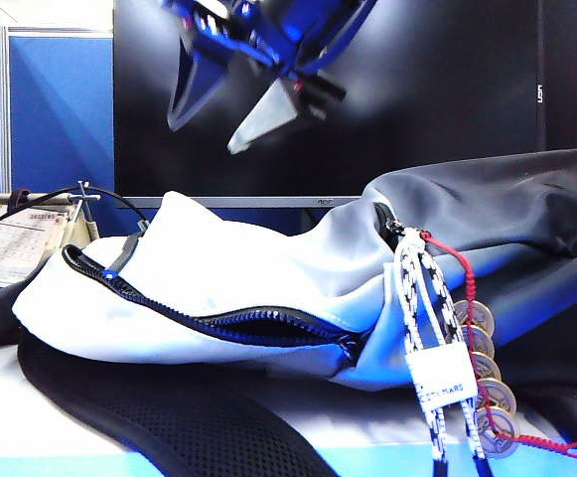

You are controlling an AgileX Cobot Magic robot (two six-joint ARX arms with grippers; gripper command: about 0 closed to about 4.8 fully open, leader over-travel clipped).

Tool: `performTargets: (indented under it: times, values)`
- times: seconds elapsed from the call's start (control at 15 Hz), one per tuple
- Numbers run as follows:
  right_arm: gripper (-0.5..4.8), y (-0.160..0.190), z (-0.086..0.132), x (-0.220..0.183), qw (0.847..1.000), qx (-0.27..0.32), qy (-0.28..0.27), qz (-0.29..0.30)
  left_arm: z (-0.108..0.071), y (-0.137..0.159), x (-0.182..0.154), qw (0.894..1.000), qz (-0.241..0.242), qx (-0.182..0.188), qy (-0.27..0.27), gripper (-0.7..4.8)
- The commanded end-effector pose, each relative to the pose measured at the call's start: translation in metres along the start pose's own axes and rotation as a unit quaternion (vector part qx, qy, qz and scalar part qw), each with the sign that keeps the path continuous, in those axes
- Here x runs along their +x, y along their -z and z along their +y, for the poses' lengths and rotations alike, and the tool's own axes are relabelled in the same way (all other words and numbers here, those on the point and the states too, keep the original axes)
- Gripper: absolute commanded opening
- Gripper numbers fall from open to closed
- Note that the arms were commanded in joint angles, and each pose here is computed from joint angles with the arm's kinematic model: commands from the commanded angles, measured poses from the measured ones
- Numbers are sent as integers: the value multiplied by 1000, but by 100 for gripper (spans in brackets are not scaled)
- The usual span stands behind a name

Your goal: Take the gray clothes out of the backpack.

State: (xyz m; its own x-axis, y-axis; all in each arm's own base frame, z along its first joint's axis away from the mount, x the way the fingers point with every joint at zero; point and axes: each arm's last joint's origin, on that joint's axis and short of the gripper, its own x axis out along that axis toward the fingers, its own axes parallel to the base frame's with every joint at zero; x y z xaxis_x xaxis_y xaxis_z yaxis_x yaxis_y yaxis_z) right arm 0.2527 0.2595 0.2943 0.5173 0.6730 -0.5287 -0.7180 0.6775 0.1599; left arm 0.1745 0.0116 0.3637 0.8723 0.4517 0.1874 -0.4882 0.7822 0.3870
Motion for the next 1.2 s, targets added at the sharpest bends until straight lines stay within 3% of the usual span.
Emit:
performTargets:
  times: [0.07,0.13,0.2,0.27,0.47,0.53,0.6,0.73,0.8,0.93,1.0,1.06,1.13,1.2]
  values:
    - [347,-16,2,-23,998,-3,30,-54,-13,0,-1,981,-38,-72,177,378]
    - [347,-20,3,-32,997,-4,37,-67,-17,0,0,972,-47,-78,217,379]
    - [346,-25,1,-45,996,-2,38,-84,-25,4,6,966,-46,-76,243,442]
    - [346,-29,2,-56,995,-3,38,-96,-28,7,10,967,-34,-73,240,479]
    - [346,-34,4,-86,993,-2,39,-116,-32,20,12,976,42,-50,207,479]
    - [346,-35,5,-94,992,-3,38,-119,-35,30,9,970,93,-31,222,479]
    - [346,-36,6,-100,992,-3,37,-123,-40,42,6,957,151,-17,246,479]
    - [346,-36,8,-105,991,-4,35,-128,-48,62,-5,916,254,-11,309,479]
    - [346,-36,8,-105,991,-4,35,-126,-48,65,-7,908,277,-23,313,479]
    - [346,-35,8,-105,992,-4,33,-120,-46,61,-12,901,270,-59,335,479]
    - [346,-34,8,-105,993,-4,32,-117,-44,56,-15,894,249,-94,359,479]
    - [346,-33,8,-105,993,-3,33,-109,-41,47,-17,883,220,-152,386,479]
    - [346,-32,8,-106,994,-3,34,-104,-39,36,-21,854,174,-206,445,479]
    - [345,-31,8,-110,994,-3,34,-103,-35,22,-25,808,112,-252,520,327]
